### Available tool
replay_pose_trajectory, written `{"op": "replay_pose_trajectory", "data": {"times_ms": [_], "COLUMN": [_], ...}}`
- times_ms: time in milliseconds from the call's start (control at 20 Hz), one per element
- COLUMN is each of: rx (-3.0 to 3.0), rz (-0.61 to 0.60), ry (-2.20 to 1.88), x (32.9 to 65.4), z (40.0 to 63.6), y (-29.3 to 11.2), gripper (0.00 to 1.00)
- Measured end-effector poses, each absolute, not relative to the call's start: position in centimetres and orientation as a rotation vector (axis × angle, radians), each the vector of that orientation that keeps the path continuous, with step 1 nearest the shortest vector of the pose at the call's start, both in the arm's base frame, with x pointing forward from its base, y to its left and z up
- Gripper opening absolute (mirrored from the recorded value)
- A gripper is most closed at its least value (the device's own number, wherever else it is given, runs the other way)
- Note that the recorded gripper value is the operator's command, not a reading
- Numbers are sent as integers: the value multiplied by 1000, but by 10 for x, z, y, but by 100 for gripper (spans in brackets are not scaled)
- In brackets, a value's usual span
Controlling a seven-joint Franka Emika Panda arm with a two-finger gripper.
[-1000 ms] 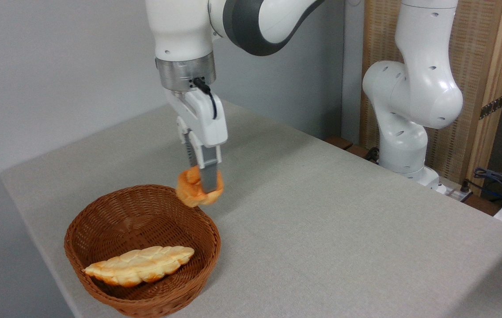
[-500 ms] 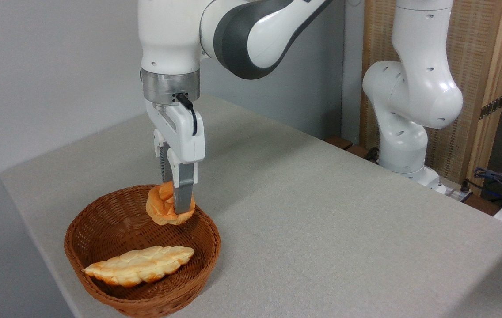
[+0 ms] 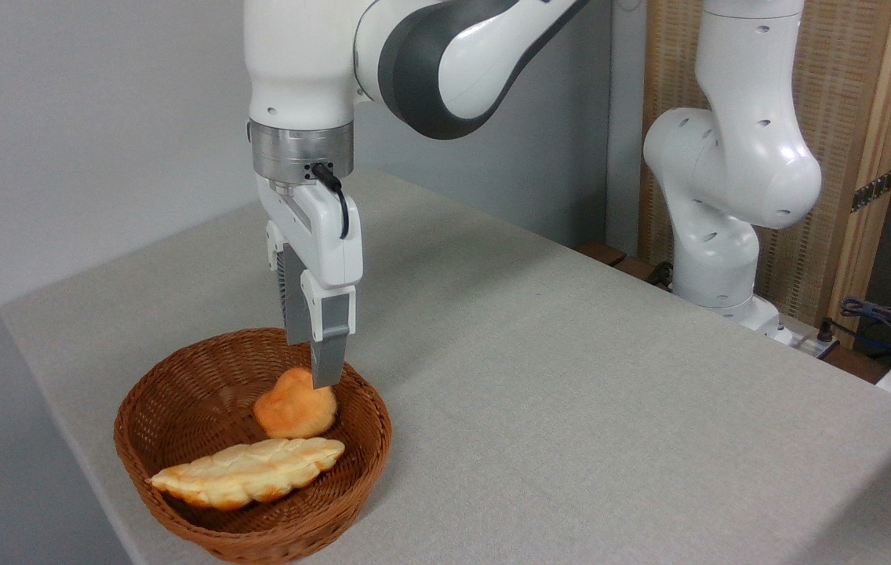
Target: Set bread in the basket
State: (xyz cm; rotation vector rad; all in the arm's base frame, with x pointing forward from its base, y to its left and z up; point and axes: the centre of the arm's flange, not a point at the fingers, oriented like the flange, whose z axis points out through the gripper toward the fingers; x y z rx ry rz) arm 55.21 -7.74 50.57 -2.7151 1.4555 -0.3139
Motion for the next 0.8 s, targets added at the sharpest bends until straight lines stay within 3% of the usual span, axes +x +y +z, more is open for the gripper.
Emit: {"op": "replay_pose_trajectory", "data": {"times_ms": [450,800], "rx": [-2741,-2870], "rz": [-344,-190], "ry": [1387,1272], "x": [551,532], "z": [520,551], "y": [-53,-31], "gripper": [100,100]}}
